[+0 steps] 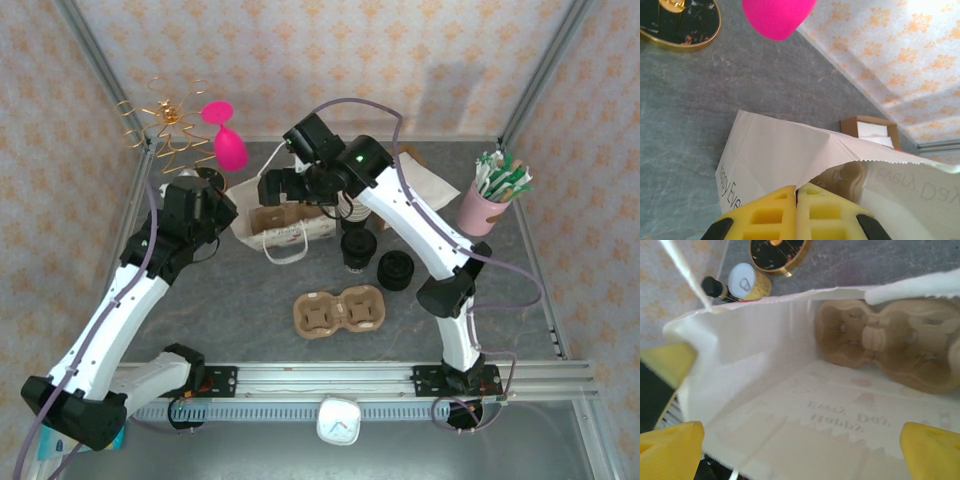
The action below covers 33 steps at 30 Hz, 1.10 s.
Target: Pack the takeout coffee
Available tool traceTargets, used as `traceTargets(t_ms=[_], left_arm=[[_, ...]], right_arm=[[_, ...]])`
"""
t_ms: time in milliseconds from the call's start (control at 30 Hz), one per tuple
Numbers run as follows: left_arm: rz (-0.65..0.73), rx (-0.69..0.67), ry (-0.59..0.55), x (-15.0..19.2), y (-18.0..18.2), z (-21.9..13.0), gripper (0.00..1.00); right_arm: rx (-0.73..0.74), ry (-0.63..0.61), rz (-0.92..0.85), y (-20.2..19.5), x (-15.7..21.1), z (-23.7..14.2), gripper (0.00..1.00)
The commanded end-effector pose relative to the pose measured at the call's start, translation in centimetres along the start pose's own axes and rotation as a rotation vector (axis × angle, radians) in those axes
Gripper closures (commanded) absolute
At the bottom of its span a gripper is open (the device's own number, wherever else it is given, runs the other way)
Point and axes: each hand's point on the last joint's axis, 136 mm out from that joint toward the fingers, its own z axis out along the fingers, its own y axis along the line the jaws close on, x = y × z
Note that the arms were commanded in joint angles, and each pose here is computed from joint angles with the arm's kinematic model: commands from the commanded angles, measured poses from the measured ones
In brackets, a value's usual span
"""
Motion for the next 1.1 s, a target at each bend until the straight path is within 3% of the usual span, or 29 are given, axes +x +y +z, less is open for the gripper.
traceTargets(t_ms=[0,133,433,733,1067], left_arm=[[0.023,0.005,-0.052,-2.2,-1.4,-0.3,1.0],[0.048,-0.001,-0.013,-2.0,-2.0,0.1,1.0],[0.034,0.032,0.042,-1.1,-2.3,-1.6,1.0],[0.025,-0.057,-0.003,-1.4,0.1,-2.0,1.0],[-0.004,-0.093,-0.021,-1.1,1.4,-1.5,1.0]], right_arm=[[-0.066,-0.072,0.023,0.6,-1.7,-2.4,0.0],[-0.07,-0.061,0.037,0.2,-1.6,-1.8,0.0],[-0.195,0.081,0.036,3.6,1.7,1.1,0.0],[-0.077,0.076,-0.046,1.3,2.2,-0.1,0.0],[-0.129,-0.045,-0.051,1.4,-0.7,-3.4,0.0]])
